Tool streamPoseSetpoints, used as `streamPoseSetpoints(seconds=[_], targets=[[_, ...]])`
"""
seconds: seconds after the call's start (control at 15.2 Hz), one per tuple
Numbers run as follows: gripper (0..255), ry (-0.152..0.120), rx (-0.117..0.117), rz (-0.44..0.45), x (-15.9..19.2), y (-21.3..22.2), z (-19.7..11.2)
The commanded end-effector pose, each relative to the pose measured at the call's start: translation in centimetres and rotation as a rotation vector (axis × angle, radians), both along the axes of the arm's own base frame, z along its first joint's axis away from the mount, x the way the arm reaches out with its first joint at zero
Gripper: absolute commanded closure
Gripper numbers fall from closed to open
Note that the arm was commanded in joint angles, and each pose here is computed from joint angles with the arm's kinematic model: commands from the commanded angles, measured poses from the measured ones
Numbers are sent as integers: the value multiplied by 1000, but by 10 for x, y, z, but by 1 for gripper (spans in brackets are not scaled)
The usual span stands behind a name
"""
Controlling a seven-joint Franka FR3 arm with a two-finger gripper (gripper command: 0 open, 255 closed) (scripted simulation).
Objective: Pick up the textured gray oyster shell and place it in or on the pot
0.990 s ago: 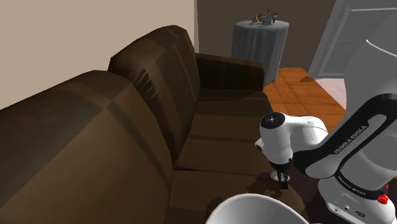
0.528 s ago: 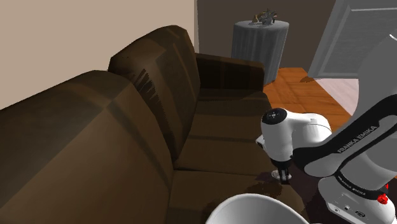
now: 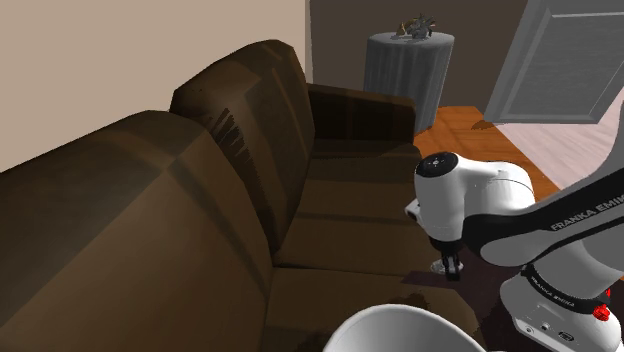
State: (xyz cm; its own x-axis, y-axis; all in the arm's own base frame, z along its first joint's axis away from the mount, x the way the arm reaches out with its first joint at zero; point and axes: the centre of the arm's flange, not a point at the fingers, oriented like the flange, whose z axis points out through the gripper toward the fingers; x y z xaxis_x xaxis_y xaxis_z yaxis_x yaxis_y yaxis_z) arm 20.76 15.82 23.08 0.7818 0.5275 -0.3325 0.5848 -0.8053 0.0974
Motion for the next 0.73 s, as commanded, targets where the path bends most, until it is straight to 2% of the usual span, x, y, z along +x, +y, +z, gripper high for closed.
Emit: streamPoseSetpoints(seconds=[0.0,0.66], targets=[[255,1,0,0,0,0,12],[255,1,0,0,0,0,64]])
